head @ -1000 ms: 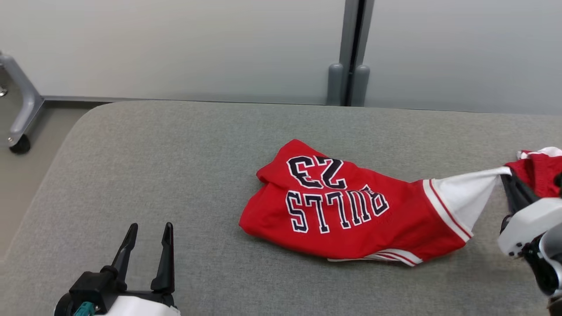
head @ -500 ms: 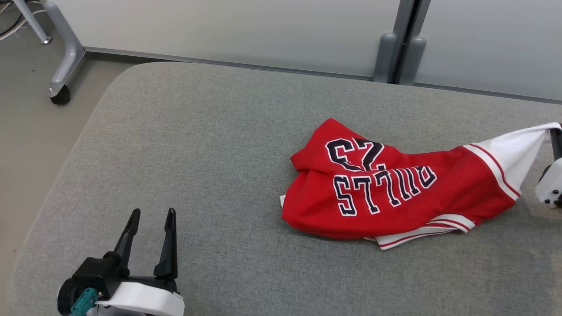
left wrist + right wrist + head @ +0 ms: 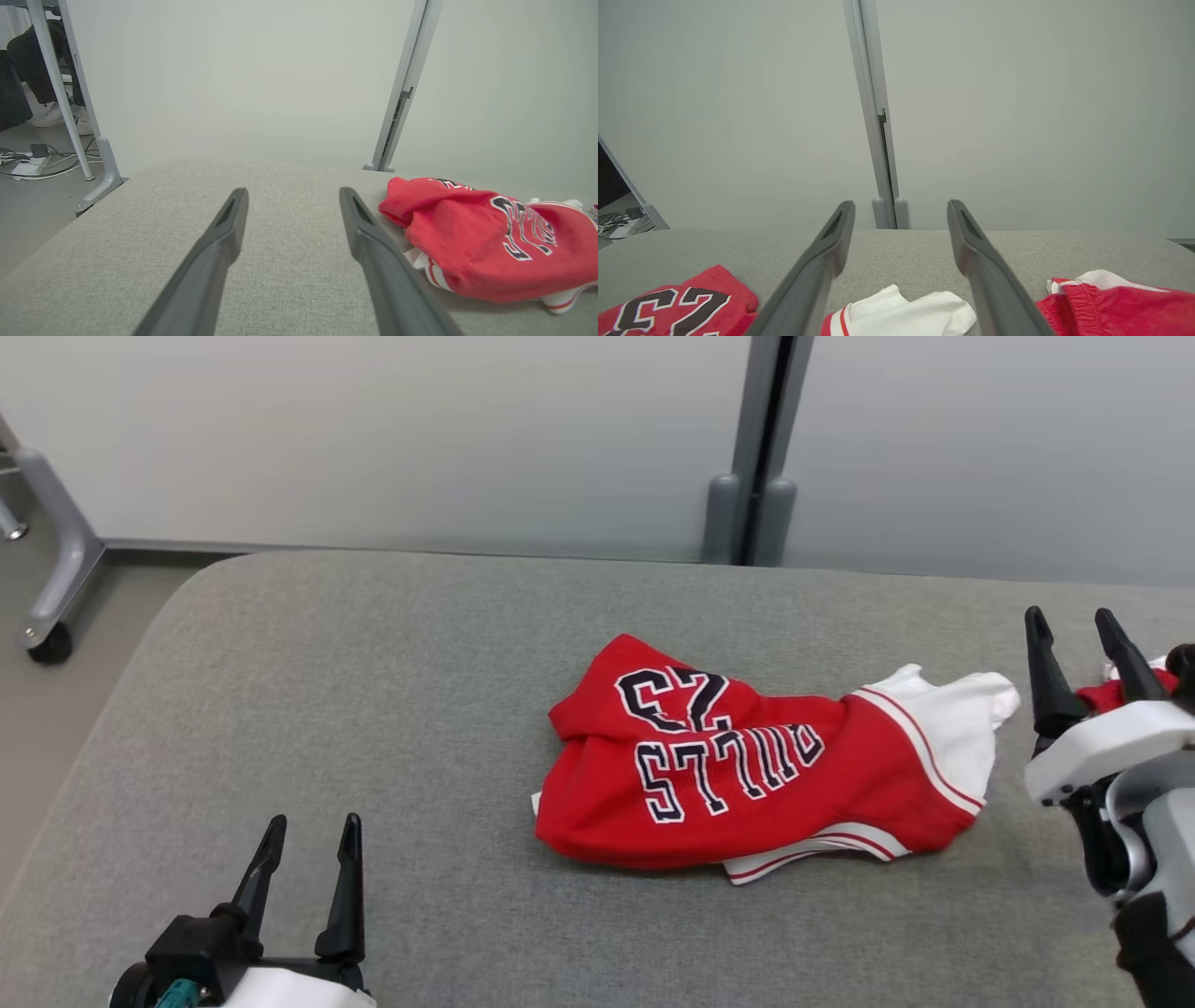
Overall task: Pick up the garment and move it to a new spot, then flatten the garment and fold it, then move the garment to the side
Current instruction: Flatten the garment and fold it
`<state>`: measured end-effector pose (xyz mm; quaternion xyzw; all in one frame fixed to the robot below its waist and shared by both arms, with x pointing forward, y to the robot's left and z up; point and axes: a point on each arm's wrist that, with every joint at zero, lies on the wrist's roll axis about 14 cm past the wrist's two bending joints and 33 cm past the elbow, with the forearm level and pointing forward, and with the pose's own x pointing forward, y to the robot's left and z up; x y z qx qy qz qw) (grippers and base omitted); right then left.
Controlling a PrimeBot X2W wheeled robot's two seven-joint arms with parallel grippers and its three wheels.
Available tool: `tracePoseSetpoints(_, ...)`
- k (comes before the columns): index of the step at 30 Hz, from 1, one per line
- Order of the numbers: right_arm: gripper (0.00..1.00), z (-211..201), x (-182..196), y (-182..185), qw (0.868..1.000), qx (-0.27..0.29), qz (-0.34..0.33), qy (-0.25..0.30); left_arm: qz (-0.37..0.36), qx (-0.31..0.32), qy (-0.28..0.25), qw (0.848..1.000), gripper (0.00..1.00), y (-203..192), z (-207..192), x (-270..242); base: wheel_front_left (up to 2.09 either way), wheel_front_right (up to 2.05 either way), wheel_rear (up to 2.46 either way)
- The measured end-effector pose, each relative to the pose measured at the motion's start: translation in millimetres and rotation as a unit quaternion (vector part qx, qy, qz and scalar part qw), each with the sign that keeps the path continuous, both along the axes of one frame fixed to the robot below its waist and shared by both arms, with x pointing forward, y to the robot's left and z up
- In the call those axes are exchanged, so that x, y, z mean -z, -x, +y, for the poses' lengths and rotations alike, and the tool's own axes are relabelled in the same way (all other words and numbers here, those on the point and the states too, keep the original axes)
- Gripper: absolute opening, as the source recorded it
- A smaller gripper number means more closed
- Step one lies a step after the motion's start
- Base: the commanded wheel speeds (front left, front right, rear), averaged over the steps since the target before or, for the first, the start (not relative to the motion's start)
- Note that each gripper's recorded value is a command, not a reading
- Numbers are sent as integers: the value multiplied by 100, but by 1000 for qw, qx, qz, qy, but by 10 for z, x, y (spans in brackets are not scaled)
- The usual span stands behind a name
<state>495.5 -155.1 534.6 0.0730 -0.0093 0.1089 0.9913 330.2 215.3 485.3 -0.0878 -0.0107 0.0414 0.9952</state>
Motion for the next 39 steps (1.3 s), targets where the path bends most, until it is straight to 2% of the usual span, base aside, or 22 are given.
tracePoseSetpoints(7, 100, -73, -63, 614, 998, 6, -38, -46, -21, 45, 0, 999, 100, -116, -267, -124, 0, 0, 0)
tracePoseSetpoints(14, 100, -157, 104, 975, 995, 38, -27, -94, -19, 75, 2, 997, 100, -191, -453, -116, 0, 0, 0)
tracePoseSetpoints(22, 100, -144, 135, 1062, 994, 44, -27, -99, -7, 90, 4, 996, 100, -241, -543, -60, 0, 0, 0)
tracePoseSetpoints(27, 100, -82, 141, 1051, 994, 36, -26, -99, 43, 114, 8, 992, 100, -217, -645, 135, 0, 0, 0)
tracePoseSetpoints(31, 100, -62, 181, 1031, 994, 34, -21, -98, 100, 163, -8, 982, 100, -176, -809, 342, 0, 0, 0)
tracePoseSetpoints(33, 100, -64, 200, 990, 995, 33, -18, -95, 129, 209, -27, 969, 100, -183, -998, 421, 0, 0, 0)
tracePoseSetpoints(39, 100, -95, 238, 897, 995, 36, -14, -90, 211, 267, -41, 940, 100, -229, -1229, 700, 0, 0, 0)
